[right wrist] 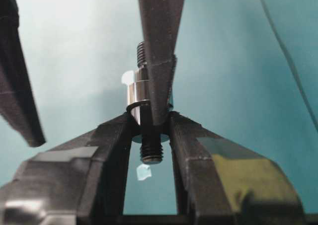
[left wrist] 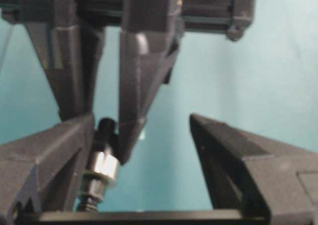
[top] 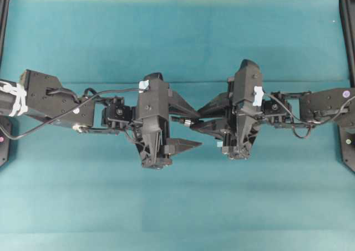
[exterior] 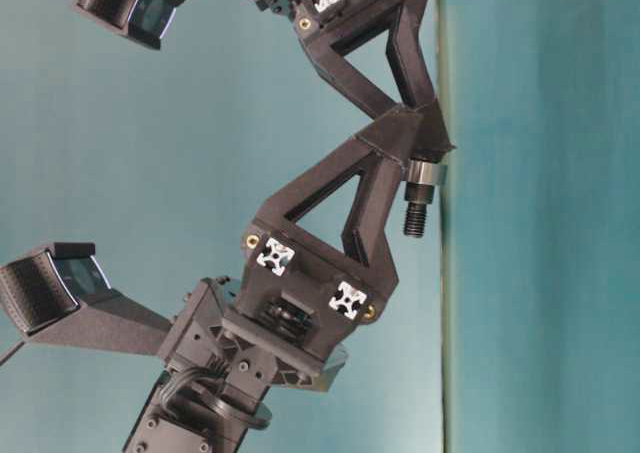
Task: Insert the washer onto the shaft with both hands.
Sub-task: 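Open the left gripper and pull it back from the washer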
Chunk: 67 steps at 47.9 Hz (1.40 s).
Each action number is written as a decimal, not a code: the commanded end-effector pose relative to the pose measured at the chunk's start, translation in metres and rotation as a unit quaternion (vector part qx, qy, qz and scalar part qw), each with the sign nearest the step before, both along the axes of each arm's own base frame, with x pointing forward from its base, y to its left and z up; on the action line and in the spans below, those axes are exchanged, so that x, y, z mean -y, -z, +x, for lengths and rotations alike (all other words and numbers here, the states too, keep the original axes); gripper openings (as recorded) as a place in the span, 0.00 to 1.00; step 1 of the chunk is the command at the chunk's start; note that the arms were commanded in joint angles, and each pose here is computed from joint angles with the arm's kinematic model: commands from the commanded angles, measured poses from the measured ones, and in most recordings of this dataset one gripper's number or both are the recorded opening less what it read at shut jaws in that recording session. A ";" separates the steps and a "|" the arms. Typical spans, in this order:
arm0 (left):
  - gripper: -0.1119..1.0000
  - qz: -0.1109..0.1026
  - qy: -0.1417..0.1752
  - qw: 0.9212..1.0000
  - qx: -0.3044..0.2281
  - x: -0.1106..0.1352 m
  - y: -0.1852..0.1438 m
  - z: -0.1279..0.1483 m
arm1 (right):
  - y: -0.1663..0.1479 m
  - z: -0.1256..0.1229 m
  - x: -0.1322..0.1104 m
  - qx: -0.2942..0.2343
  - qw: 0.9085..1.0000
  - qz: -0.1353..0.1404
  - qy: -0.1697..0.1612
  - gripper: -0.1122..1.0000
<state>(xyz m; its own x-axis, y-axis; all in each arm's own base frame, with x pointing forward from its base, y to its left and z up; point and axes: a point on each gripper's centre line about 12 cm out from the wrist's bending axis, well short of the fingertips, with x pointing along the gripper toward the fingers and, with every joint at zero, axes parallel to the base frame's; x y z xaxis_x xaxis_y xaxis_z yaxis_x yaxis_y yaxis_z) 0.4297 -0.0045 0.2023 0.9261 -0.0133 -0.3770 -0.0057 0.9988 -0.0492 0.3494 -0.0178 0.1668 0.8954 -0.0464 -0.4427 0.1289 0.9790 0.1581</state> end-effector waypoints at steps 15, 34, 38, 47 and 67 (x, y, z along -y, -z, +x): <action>0.85 0.003 -0.005 1.000 0.019 -0.006 -0.015 -0.007 | -0.007 0.003 -0.004 0.014 1.000 -0.001 -0.006 0.10; 0.87 0.004 -0.012 1.000 0.015 -0.011 -0.017 -0.034 | -0.006 0.000 -0.011 0.011 1.000 0.000 -0.016 0.10; 0.90 0.004 -0.012 1.000 0.015 -0.011 -0.017 -0.038 | -0.006 0.000 -0.011 0.010 1.000 0.000 -0.016 0.10; 0.92 0.004 -0.009 1.000 0.014 -0.009 -0.017 -0.044 | -0.005 -0.001 -0.011 0.008 1.000 0.000 -0.016 0.10; 0.92 0.010 0.003 0.999 -0.038 -0.001 -0.016 -0.064 | -0.004 -0.006 -0.013 0.008 1.000 0.002 -0.018 0.10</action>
<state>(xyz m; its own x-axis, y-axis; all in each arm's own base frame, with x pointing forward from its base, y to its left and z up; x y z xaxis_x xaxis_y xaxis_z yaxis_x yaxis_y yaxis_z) 0.3682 -0.0014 0.2101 0.8918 -0.0053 -0.4524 -0.0107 0.9994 -0.0328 0.3430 -0.0059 0.1613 0.8861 -0.0159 -0.4633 0.0994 0.9827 0.1563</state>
